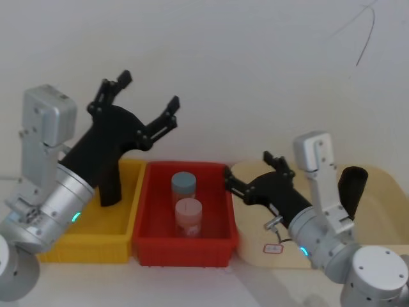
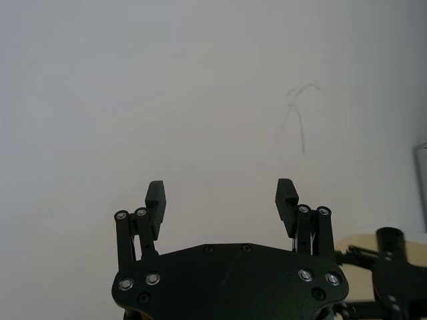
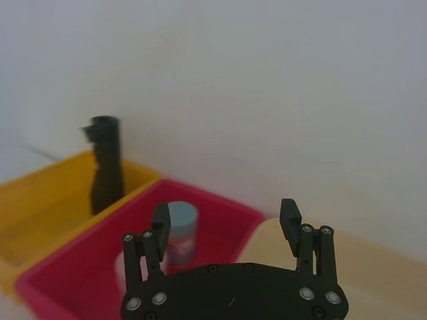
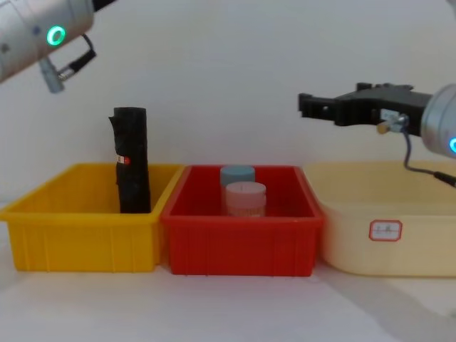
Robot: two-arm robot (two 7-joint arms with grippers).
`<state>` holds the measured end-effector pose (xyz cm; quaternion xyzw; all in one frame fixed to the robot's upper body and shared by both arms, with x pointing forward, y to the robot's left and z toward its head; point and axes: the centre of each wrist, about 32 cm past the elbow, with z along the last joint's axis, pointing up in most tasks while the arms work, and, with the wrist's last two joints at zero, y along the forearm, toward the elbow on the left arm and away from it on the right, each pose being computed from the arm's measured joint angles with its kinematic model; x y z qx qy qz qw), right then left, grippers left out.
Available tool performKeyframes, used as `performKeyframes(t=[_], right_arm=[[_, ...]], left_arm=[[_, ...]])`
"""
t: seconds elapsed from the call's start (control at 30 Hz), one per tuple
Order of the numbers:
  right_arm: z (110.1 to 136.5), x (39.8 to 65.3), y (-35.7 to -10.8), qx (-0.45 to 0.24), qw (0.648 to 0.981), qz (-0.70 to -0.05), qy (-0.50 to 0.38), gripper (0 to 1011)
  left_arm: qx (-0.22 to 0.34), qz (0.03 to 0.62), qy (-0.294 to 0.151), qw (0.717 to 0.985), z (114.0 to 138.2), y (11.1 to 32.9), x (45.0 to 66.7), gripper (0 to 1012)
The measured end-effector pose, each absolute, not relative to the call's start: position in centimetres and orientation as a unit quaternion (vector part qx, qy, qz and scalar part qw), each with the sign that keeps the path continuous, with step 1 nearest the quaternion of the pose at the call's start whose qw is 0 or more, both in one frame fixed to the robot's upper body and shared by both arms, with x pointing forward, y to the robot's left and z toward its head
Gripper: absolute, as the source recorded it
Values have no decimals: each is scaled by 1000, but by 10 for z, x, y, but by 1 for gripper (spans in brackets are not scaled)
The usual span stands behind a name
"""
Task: Pick up the garbage bag with the one hand and transfer it to the other hand.
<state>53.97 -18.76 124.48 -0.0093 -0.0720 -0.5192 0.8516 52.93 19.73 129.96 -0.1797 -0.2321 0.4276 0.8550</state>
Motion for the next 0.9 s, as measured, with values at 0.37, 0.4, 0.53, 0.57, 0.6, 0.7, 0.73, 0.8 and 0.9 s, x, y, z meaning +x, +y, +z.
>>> performKeyframes(t=[0.37,0.4,0.53,0.57,0.6,0.7,0.73,0.8,0.9], right_arm=[[1243,540,-170,-45,882,-463,-68,1000],[1243,540,-170,-48,884,-460,-67,1000],[1242,541,-165,-64,893,-441,-66,1000],[1242,541,-164,-67,894,-438,-66,999],[1241,541,-163,-69,896,-435,-65,1000],[1240,542,-161,-77,900,-425,-63,1000],[1240,543,-160,-79,900,-423,-63,1000],[1240,544,-159,-82,903,-418,-61,1000],[1239,545,-158,-85,905,-412,-58,999]], left_arm=[[-173,450,-257,838,1309,211,517,1001],[-172,452,-260,836,1309,212,516,1001],[-171,456,-264,833,1311,214,514,1001],[-171,457,-266,832,1312,215,513,1001],[-171,457,-266,832,1312,215,513,1001],[-170,459,-268,830,1313,216,512,1001],[-170,460,-270,829,1313,217,512,1001],[-170,460,-271,828,1314,217,511,1001],[-169,462,-272,827,1314,218,510,1001]])
